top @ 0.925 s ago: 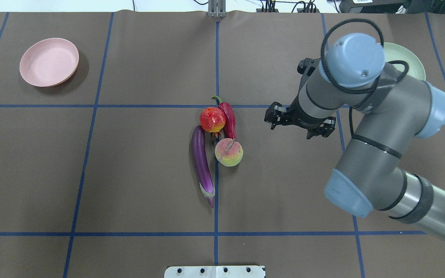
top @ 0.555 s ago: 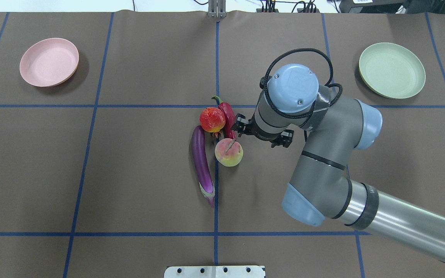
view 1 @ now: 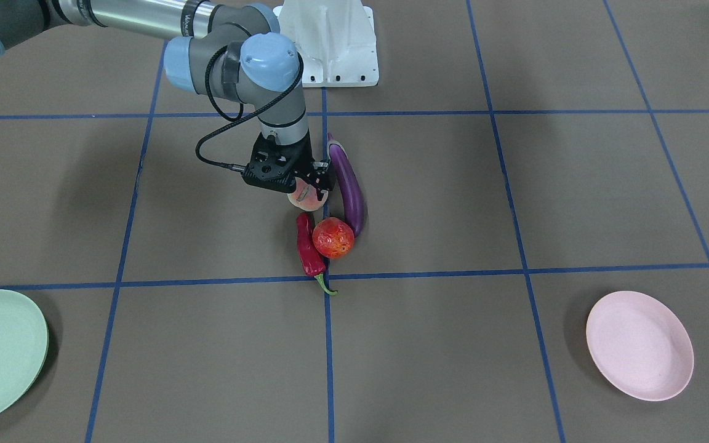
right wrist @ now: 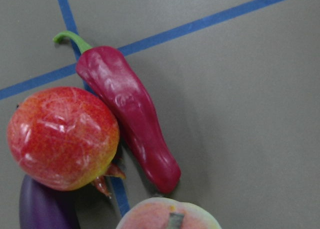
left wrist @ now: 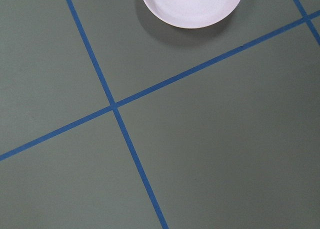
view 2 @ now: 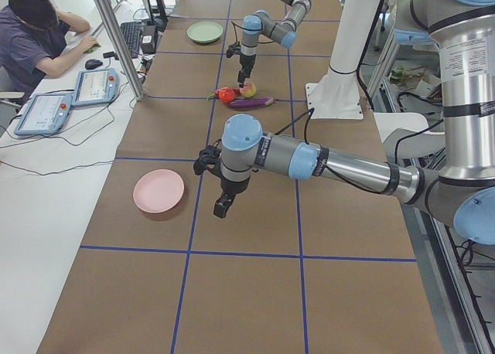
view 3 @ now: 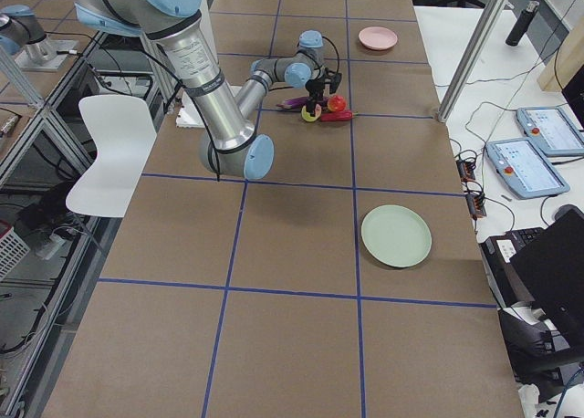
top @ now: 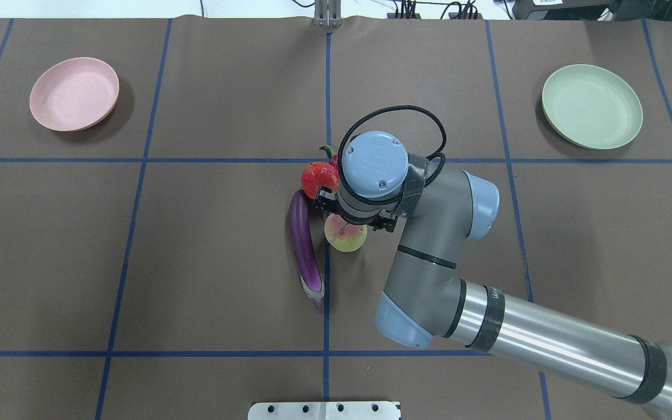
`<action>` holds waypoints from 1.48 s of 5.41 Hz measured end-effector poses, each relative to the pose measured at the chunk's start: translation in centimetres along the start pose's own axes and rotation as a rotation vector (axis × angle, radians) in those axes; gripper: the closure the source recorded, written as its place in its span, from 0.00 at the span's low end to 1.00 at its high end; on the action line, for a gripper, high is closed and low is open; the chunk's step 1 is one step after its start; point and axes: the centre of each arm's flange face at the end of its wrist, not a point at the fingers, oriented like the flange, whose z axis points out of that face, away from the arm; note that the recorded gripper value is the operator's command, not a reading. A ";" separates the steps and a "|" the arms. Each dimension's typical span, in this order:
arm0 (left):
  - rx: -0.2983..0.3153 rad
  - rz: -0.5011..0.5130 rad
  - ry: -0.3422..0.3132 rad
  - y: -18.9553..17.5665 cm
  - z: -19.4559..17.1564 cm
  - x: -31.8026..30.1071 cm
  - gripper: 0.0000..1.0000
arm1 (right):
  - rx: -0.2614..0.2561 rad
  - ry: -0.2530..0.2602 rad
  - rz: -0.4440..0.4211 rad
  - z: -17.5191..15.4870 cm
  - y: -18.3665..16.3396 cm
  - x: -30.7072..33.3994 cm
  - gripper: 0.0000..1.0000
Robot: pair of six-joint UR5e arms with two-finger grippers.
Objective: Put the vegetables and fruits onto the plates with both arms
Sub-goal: 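Close the right gripper on the peach and lift it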
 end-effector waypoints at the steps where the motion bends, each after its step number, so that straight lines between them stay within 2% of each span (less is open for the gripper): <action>1: -0.002 -0.002 0.000 0.0 0.1 -0.1 0.00 | 0.002 0.012 -0.006 0.8 0.7 -0.1 0.00; 2: -0.003 -0.003 0.001 0.1 0.2 -0.2 0.00 | 0.002 0.022 -0.014 1.5 1.5 -0.3 0.03; 3: -0.005 -0.003 0.002 0.1 0.3 -0.2 0.00 | 0.000 0.029 -0.019 1.9 2.0 -0.6 0.90; 4: -0.006 -0.004 0.002 0.1 0.3 -0.2 0.00 | 0.000 0.028 -0.024 1.9 2.2 -0.6 1.00; 5: -0.006 -0.004 0.002 0.1 0.3 -0.2 0.00 | 0.007 0.014 -0.026 0.7 1.6 -0.6 1.00; 6: -0.006 -0.004 0.002 0.1 0.3 -0.2 0.00 | 0.021 -0.002 -0.031 -2.5 -0.2 -0.3 1.00; 7: -0.006 -0.004 0.002 0.1 0.3 -0.2 0.00 | 0.021 -0.014 -0.053 -6.6 -3.7 0.7 1.00; 8: -0.006 -0.004 0.002 0.0 0.3 -0.2 0.00 | -0.002 -0.025 -0.109 -10.1 -9.3 3.1 1.00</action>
